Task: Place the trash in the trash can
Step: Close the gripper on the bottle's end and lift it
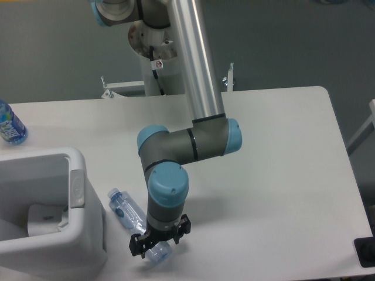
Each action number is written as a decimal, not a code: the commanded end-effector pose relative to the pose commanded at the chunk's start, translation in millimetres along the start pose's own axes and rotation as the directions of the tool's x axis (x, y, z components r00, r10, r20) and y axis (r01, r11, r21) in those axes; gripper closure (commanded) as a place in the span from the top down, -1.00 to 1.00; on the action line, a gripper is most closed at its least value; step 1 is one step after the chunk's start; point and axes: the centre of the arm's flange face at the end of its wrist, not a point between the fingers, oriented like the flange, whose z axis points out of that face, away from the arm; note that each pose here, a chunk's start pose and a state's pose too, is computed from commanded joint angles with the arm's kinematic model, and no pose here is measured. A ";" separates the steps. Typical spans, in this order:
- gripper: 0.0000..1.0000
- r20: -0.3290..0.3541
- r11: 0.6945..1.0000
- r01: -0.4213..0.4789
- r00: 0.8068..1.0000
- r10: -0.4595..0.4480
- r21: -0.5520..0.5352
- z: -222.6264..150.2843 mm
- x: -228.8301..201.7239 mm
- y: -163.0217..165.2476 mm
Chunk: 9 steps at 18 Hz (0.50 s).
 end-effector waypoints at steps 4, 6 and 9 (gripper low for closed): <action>0.92 0.044 1.000 -0.004 0.999 0.004 0.001 3.9 -5.1 1.0; 0.77 0.048 1.000 -0.003 0.999 0.003 -0.006 10.4 -6.3 0.7; 0.45 0.049 1.000 -0.004 0.999 0.005 -0.006 10.0 -5.4 1.5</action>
